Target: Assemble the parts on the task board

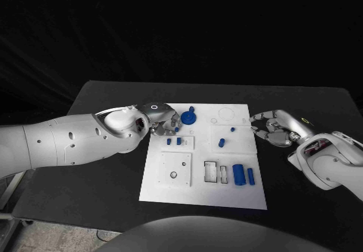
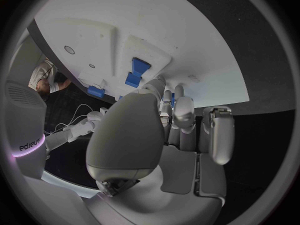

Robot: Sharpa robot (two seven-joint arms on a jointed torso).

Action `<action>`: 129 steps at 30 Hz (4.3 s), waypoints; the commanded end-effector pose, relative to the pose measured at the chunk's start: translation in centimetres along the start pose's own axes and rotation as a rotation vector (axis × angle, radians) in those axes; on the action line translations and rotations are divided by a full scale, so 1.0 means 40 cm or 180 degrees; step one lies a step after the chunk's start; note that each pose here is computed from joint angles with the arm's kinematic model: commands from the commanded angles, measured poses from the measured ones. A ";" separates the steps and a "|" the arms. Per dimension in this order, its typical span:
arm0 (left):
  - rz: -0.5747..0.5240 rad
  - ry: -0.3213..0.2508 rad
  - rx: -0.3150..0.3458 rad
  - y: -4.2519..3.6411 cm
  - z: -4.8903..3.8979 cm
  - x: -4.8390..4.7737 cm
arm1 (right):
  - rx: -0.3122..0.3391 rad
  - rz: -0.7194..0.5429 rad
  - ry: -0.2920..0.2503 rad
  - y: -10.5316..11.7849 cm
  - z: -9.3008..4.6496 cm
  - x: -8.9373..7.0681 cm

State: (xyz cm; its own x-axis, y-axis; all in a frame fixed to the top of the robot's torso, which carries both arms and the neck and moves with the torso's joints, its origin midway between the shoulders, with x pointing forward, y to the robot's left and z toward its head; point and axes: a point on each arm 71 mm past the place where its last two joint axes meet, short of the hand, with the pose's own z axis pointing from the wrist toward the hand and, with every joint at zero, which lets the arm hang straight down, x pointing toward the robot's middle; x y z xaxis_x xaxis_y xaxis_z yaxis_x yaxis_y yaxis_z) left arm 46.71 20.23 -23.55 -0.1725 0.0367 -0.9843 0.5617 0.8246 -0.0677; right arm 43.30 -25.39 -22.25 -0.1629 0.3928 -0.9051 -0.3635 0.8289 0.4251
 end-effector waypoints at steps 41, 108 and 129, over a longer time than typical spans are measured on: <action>-0.2479 -0.1618 0.0239 0.102 -0.086 -0.087 | -0.0156 -0.0066 0.0120 0.068 0.021 -0.086; -0.4380 -0.1196 0.0357 0.057 -0.088 -0.059 | -0.0523 -0.1116 0.0512 0.128 0.129 0.033; -0.4391 -0.1156 0.0359 0.055 -0.078 -0.057 | -0.0564 -0.1081 0.0562 0.126 0.133 0.062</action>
State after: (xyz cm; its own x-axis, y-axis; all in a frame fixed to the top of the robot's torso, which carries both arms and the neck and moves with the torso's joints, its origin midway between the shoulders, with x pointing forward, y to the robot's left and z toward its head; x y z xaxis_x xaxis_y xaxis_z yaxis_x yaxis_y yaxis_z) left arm 45.84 23.97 -20.98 -0.4010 -0.9081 -0.1210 0.1854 0.0489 -0.9814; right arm 46.06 -18.24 -22.06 -0.1495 0.0296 -0.9883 -0.5615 0.8202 0.1095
